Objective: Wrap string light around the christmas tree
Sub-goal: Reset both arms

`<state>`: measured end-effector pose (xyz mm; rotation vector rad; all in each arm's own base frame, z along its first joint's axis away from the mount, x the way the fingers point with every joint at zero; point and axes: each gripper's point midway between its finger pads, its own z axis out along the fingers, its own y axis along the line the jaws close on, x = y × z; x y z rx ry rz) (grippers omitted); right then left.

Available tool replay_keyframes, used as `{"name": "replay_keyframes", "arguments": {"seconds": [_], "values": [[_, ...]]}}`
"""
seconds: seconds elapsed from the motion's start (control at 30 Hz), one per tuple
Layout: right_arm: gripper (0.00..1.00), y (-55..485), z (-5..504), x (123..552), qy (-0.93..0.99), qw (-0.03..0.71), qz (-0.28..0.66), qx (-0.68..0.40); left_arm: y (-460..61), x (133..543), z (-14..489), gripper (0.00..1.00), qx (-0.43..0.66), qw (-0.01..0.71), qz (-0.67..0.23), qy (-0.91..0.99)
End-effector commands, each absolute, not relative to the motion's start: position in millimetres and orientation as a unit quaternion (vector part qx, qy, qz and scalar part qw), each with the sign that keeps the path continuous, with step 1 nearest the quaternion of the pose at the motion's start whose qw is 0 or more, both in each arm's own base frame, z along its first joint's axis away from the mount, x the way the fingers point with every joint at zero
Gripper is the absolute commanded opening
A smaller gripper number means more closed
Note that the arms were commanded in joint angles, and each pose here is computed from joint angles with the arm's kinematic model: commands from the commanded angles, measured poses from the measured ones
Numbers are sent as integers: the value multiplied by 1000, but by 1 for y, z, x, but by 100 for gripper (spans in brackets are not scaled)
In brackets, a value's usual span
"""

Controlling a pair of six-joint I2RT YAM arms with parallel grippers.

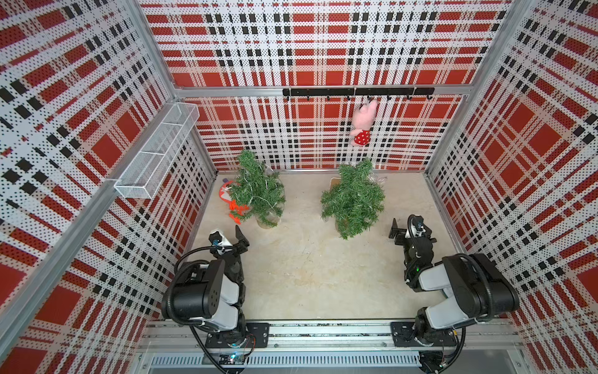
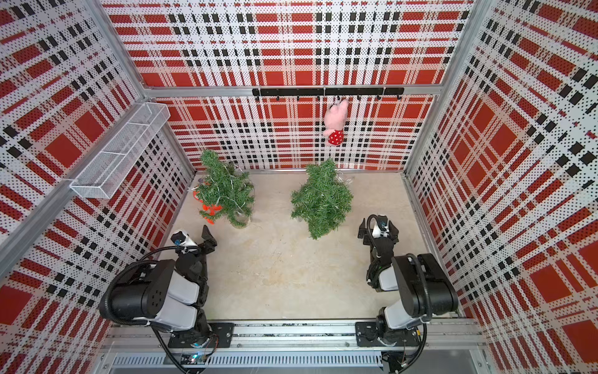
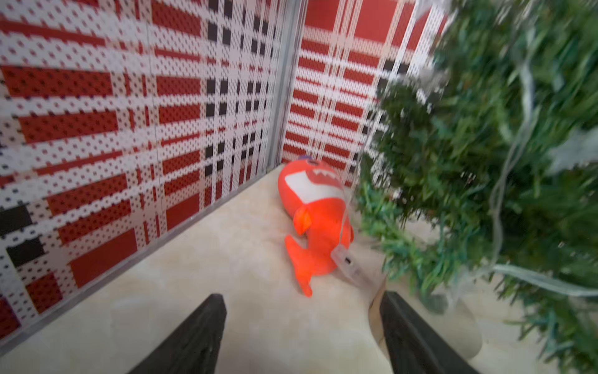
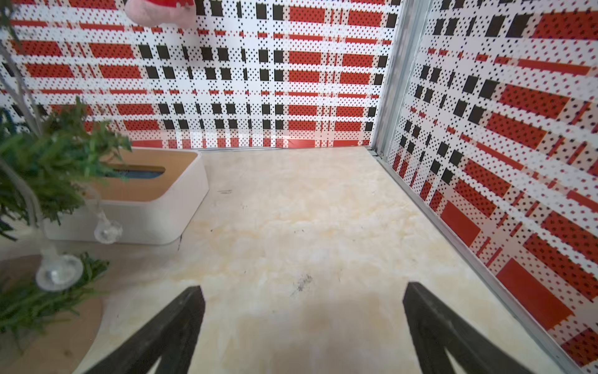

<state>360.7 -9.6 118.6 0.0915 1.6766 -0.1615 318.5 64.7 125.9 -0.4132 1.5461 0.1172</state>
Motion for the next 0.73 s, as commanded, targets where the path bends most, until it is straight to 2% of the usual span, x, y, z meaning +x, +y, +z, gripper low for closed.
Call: {"name": "replay_keyframes", "arguments": {"seconds": [0.0, 0.07, 0.1, 0.37, 0.57, 0.7], "values": [[100, -4, 144, 360, 705, 705, -73, 31, 55, 325, 179, 81, -156, 768, 51, 619], [100, -4, 144, 365, 706, 703, -76, 31, 60, 334, 171, 85, -169, 750, 61, 636], [100, -6, 143, 367, 709, 700, -79, 34, 59, 338, 171, 99, -169, 748, 62, 638], [100, -15, 135, 381, 732, 673, -88, 59, 59, 346, 167, 98, -173, 736, 82, 649], [100, -21, 133, 384, 738, 666, -85, 71, 33, 359, 163, 98, -119, 726, 100, 670], [100, -24, 133, 384, 736, 667, -86, 77, 36, 362, 163, 98, -119, 724, 90, 674]]}}
